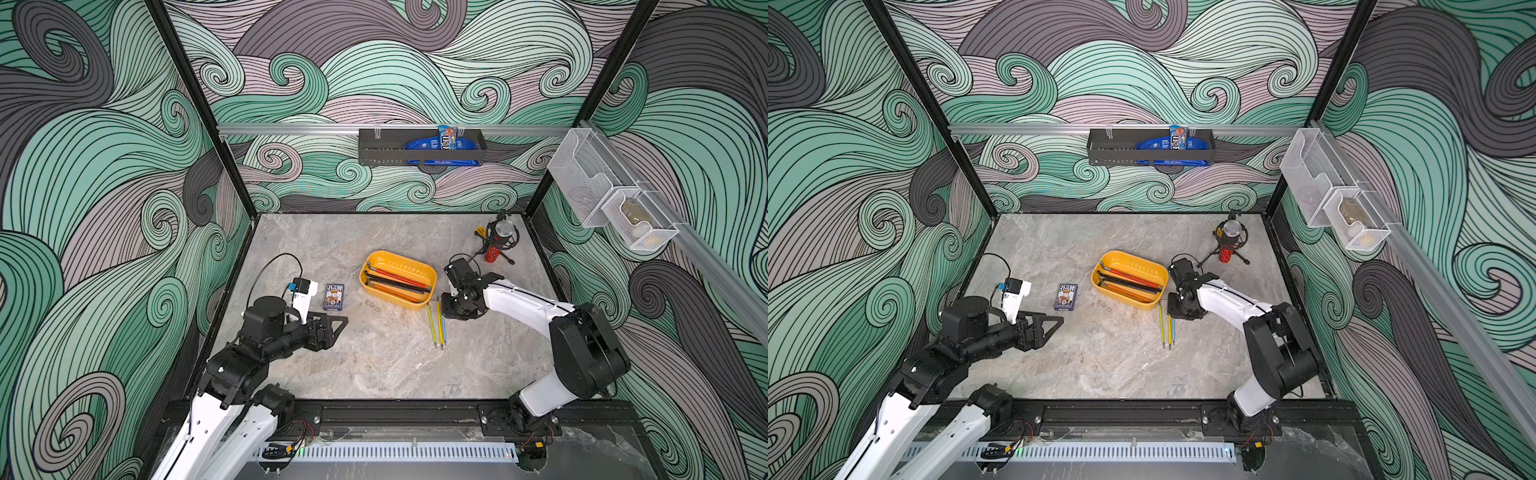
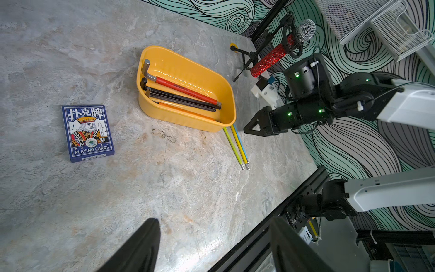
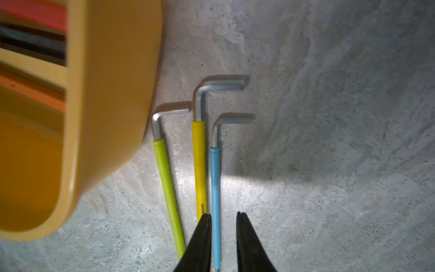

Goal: Put the hex key on the desktop into the storage box
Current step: Pick up the Allen key from the center of the board.

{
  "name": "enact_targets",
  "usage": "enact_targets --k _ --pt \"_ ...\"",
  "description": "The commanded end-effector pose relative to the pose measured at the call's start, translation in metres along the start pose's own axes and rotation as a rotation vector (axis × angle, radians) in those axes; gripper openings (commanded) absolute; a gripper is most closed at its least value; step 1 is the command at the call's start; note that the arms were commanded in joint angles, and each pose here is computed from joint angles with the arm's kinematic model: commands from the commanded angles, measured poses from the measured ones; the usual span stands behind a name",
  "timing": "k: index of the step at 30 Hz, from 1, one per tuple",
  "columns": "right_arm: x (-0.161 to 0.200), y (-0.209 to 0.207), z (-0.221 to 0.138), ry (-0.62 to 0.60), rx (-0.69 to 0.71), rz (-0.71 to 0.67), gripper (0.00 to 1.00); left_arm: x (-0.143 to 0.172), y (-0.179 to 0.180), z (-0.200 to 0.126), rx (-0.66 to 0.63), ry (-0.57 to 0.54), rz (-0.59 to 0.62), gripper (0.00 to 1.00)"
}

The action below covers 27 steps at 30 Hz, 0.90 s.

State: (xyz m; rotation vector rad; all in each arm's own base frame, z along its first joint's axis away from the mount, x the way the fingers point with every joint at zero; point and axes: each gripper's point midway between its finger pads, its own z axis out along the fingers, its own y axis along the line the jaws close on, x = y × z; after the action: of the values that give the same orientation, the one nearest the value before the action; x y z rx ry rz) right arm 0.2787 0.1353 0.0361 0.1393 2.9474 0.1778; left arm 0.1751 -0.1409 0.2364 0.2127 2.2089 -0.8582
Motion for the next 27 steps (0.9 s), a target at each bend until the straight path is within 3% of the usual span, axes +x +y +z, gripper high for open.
enact_targets --k 1,11,27 --pt "0.006 -0.003 0.003 0.033 0.015 -0.011 0.24 -0.008 -0.002 -0.001 0.000 -0.031 0.009 0.76" --pt "0.010 -0.002 0.010 0.057 0.022 -0.032 0.28 -0.008 -0.001 0.001 0.002 -0.032 0.000 0.76" --pt "0.010 0.007 0.022 0.057 0.039 -0.047 0.26 -0.009 -0.003 -0.002 0.002 -0.033 -0.002 0.76"
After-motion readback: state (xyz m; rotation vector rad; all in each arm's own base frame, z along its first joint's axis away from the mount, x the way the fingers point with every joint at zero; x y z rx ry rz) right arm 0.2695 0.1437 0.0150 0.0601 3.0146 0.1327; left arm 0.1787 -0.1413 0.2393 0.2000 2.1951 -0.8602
